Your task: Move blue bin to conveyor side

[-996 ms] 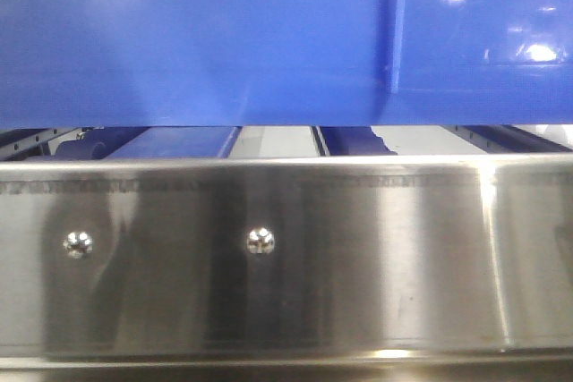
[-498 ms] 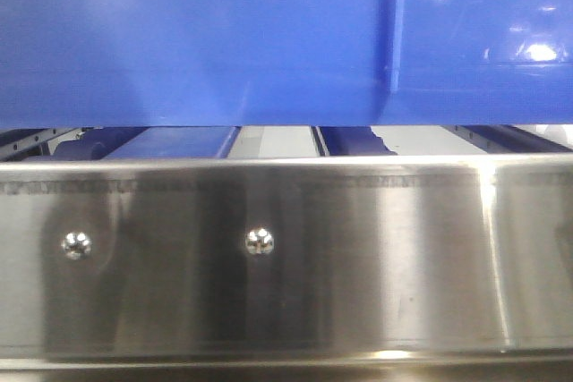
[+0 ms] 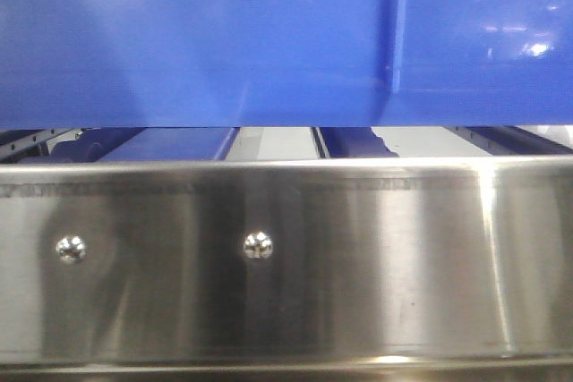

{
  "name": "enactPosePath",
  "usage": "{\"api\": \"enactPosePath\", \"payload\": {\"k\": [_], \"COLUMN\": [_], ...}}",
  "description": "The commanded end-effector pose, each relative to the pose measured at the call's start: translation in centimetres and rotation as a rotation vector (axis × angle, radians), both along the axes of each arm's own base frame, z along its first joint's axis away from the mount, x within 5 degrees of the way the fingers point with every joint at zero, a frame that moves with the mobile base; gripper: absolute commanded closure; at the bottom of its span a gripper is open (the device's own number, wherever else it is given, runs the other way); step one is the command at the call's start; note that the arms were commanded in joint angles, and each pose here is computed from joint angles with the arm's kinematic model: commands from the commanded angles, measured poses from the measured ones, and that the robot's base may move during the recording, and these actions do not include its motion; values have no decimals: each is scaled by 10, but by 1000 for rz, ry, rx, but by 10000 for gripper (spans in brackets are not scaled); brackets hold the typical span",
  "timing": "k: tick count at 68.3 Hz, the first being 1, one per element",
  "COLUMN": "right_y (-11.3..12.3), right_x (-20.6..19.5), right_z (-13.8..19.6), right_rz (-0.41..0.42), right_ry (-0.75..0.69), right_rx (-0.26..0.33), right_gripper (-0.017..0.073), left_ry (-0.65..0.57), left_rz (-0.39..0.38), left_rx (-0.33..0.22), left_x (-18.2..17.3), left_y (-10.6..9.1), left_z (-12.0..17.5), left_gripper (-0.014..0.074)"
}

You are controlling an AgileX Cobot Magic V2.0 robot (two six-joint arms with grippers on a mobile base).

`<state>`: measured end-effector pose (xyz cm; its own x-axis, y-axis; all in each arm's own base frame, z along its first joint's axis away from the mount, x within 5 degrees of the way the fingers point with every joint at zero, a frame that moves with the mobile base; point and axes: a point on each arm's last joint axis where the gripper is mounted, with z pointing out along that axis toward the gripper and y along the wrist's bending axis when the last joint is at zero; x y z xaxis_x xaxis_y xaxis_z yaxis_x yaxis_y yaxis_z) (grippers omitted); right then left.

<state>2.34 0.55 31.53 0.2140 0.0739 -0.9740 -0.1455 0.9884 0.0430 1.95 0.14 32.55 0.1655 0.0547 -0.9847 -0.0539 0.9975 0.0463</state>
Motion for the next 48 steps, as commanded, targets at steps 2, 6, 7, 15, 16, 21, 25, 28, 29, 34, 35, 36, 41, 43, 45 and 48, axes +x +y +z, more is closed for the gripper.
{"api": "enactPosePath", "payload": {"k": [2,6,7,15,16,21,25,28,29,34,35,36,41,43,45,48], "right_y": [0,0,1,3,3,5,7,9,10,17,18,20,26,30,32,36], "right_x": [-3,-1,2,18,22,30,39,44,45,56,58,59,69,74,78,84], "right_z": [31,48,51,74,76,84,88,92,94,104,106,108,123,130,135,145], "right_rz": [0,3,4,10,10,24,47,67,79,135,144,153,198,216,230,246], "right_ry": [-19,-13,0,54,65,64,70,86,92,171,184,198,266,294,312,336], "right_rx": [-10,-12,-14,-22,-23,-22,-22,-26,-28,-48,-52,-56,-78,-88,-95,-105], "right_gripper": [61,-8,-4,5,5,5,5,5,5,11,11,11,11,11,11,11], "left_ry": [57,90,95,135,140,159,165,170,170,235,243,262,330,358,380,410], "left_rz": [3,5,5,5,5,-9,-30,-40,-43,-75,-77,-81,-95,-104,-110,-117], "left_rx": [2,0,-1,-2,-3,-10,-9,-7,-7,-28,-30,-30,-30,-28,-28,-28], "left_x": [-7,-5,-4,11,13,24,31,37,38,49,49,52,61,66,70,75], "left_y": [0,0,0,1,1,1,0,-1,-1,-3,-3,-4,-5,-6,-7,-8], "left_z": [33,47,51,76,78,87,93,97,99,108,111,111,123,129,133,139], "left_gripper": [388,311,293,147,130,50,11,5,4,4,4,4,4,4,4,4]}}
